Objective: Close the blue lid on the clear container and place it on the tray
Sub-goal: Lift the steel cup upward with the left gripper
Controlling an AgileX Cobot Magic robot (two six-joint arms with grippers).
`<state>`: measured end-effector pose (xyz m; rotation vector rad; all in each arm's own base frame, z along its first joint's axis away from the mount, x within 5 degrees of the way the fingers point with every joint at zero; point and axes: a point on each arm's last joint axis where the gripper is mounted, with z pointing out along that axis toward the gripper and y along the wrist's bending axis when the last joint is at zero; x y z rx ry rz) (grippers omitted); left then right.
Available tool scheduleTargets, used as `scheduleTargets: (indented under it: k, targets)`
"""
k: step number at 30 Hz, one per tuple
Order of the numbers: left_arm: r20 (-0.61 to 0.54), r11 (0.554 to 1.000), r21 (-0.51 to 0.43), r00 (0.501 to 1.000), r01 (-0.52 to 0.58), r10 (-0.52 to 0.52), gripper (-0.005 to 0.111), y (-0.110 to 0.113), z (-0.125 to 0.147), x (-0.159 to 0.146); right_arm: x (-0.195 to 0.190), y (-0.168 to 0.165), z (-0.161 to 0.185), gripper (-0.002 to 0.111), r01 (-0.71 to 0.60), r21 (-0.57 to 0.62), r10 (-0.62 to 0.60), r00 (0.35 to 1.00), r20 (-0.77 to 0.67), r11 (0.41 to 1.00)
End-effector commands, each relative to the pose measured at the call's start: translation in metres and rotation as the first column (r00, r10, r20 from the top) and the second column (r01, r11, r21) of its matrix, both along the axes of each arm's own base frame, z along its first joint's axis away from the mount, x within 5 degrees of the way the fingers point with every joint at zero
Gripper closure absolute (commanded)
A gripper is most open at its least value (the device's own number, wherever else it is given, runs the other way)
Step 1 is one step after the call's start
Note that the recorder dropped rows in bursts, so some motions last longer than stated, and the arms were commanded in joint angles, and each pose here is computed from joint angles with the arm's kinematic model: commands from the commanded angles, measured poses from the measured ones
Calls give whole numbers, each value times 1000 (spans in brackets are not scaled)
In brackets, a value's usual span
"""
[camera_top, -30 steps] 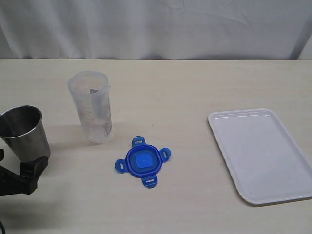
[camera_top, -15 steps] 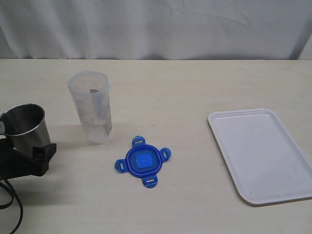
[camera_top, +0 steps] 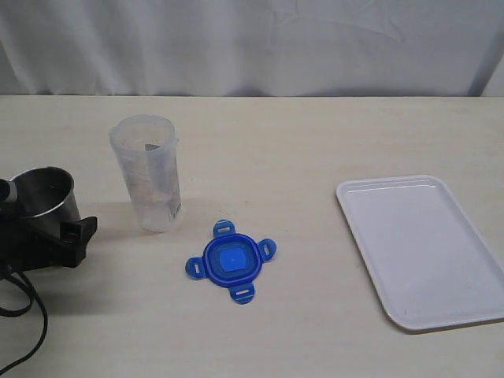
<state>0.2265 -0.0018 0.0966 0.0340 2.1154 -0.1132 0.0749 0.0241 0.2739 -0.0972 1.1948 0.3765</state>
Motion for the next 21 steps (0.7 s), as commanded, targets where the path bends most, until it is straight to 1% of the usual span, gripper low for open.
scheduleTargets:
  k: [1,9,11,12,13,14,15,16,17,21]
  targets:
    - [13,1000,9,1000,8,-8,15,0,1,4,1,0,0,104,4,-12,-4,1000,-12,1000]
    - [9,1000,16,1000,12,-13,16,0,-1,7,2,0,-2,104,11,-14,-11,1000,-28,1000]
    - [11,1000,16,1000,12,-13,27,0,-1,8,2,0,-2,104,11,-14,-11,1000,-28,1000]
    - [9,1000,17,1000,12,-13,43,0,-1,8,2,0,-2,104,12,-14,-12,999,-30,1000]
    - [11,1000,16,1000,12,-13,53,0,-1,8,2,0,-2,104,12,-14,-12,999,-30,1000]
    - [11,1000,16,1000,12,-13,71,0,-1,8,2,0,-2,104,11,-17,-12,999,-30,1000]
    - [11,1000,16,1000,12,-13,80,0,-1,8,2,0,-2,104,11,-19,-12,999,-30,1000]
    - [15,1000,16,1000,12,-13,95,0,-1,8,2,0,-2,104,11,-20,-12,999,-30,1000]
    - [30,1000,17,999,14,-14,107,0,0,9,2,0,-2,104,12,-20,-12,999,-32,1000]
    - [91,1000,10,996,14,-15,107,-1,5,11,2,-1,-3,104,17,-22,-18,999,-45,1000]
